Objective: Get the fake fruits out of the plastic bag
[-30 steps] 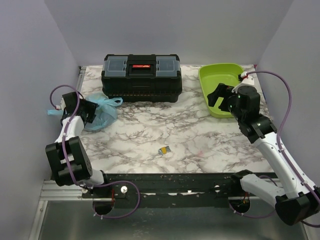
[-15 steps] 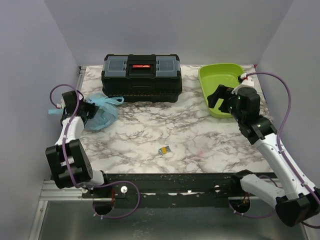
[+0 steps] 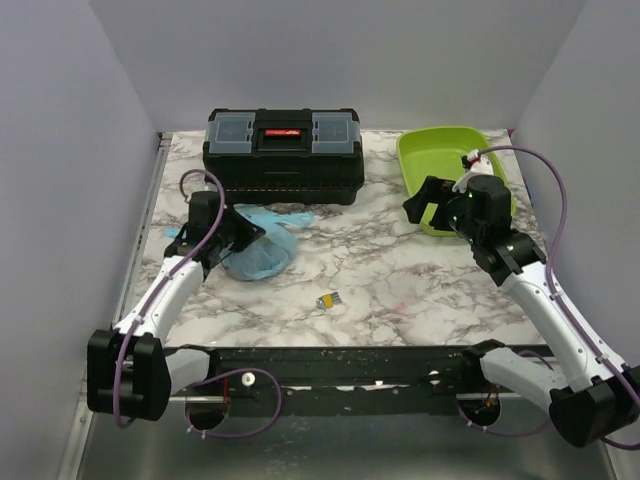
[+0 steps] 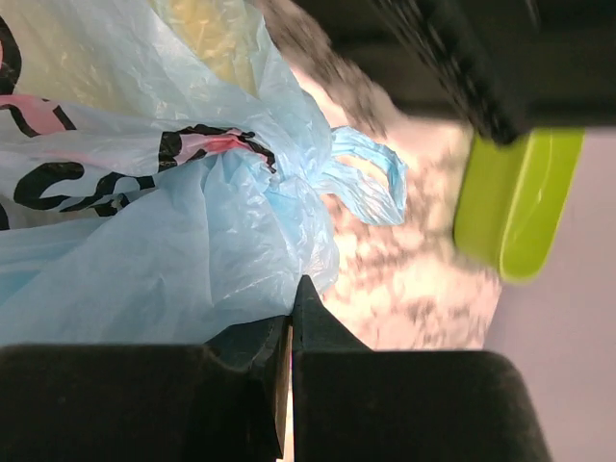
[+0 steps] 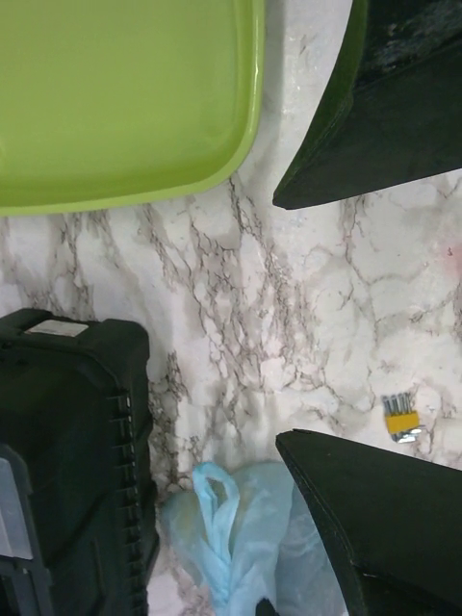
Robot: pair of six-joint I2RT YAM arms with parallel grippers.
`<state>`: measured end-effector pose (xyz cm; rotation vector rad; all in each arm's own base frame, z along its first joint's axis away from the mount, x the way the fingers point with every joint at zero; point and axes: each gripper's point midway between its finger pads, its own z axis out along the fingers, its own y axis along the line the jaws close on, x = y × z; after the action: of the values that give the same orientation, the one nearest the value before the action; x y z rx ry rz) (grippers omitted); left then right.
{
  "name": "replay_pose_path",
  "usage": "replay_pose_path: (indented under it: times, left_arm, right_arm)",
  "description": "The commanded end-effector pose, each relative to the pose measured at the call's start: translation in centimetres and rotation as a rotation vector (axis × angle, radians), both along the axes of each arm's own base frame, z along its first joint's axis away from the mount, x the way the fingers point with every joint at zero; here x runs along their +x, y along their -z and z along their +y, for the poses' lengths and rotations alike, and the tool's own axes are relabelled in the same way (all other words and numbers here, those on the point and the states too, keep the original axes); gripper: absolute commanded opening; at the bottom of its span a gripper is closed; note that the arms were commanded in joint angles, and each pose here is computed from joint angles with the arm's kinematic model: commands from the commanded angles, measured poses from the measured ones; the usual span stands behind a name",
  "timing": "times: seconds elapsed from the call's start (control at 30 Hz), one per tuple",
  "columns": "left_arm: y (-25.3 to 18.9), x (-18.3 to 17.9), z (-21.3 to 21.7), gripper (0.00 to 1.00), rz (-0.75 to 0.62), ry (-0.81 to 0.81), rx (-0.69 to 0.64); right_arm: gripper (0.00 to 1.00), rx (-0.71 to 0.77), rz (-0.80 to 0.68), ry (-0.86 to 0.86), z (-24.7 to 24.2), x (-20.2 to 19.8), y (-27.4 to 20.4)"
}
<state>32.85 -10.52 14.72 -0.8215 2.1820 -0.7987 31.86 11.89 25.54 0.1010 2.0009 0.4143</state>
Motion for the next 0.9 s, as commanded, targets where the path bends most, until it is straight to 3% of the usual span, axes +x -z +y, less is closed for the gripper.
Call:
replay_pose_path:
  times: [0.0,0.23,0.47,0.7,0.87]
  left_arm:
    - [-2.9,-1.2,-5.9,0.0,-0.148,0.287,0.059]
    - [-7.3,-2.3,-14.3,0.0,-0.304,0.7,0.092]
    - [-5.6,-5.5,-20.5,0.0,-0.151,1.106,0.142]
    - [-4.0,-6.9,-22.0,0.0,-0.113,1.272,0.167]
    - [-2.3,-6.6,-21.7,0.0,-0.085,1.271,0.191]
  right_arm:
    - [1.0,0.044,0.063,-0.121,2.4,-0.7,1.8]
    - [1.0,0.055,0.103,-0.174,3.2,-1.1,3.6]
    - [1.0,0.075,0.086,-0.28,4.8,-1.7,4.5]
    - [1.0,0.118,0.111,-0.373,6.4,-2.3,5.6]
    - [0.93,0.181,0.119,-0.48,8.2,-3.1,7.1]
